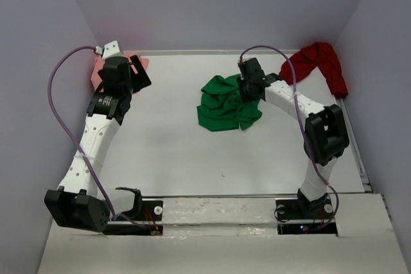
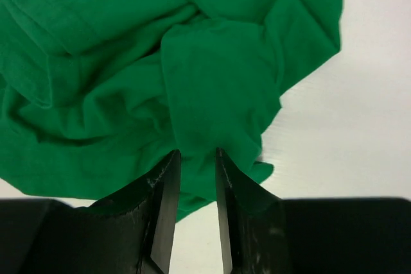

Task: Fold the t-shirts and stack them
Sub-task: Flatten the tshirt out

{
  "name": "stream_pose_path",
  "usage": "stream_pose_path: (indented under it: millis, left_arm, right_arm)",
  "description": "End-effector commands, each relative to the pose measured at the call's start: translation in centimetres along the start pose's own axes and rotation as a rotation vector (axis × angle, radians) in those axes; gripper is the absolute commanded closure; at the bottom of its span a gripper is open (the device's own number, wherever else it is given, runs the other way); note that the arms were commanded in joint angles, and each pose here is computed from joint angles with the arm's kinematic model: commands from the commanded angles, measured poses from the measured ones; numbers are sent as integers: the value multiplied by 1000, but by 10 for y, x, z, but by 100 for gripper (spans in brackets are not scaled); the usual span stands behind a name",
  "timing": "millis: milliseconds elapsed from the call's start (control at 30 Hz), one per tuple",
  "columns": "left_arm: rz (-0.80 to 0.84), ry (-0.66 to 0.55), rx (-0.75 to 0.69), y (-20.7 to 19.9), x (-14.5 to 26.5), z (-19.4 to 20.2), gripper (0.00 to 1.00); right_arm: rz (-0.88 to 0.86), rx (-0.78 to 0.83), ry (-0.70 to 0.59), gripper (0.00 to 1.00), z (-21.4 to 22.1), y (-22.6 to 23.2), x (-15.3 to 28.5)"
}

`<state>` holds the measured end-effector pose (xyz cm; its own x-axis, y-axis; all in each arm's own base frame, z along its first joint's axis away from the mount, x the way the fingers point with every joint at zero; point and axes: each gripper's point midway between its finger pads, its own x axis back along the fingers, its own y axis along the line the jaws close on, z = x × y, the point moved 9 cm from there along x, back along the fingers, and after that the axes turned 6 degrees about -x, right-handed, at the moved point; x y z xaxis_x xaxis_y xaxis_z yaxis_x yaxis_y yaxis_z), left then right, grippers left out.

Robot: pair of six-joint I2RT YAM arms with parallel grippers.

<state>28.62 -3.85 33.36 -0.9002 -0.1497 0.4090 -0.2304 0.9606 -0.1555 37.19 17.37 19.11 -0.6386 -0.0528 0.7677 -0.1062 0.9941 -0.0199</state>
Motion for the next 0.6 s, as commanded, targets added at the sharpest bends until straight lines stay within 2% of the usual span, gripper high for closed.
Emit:
stream_pose_path:
  millis: [0, 200, 400, 533, 567]
  left_arm:
    - [47, -36, 19, -4, 1, -5, 15]
    - [66, -18, 16, -5, -1, 2, 15]
    - [82, -19, 14, -6, -2, 3, 15]
    - [92, -25, 11, -6, -1, 2, 15]
    - [93, -28, 12, -7, -1, 1, 15]
  right_arm:
    - [-87, -97, -37, 67, -2, 9, 9]
    - [-103, -85, 1, 71, 16, 10, -5]
    - [-111, -59, -14, 71, 8, 12, -7]
    - [-126, -33, -69, 68, -9, 12, 5]
    - [-126, -34, -80, 64, -12, 11, 8]
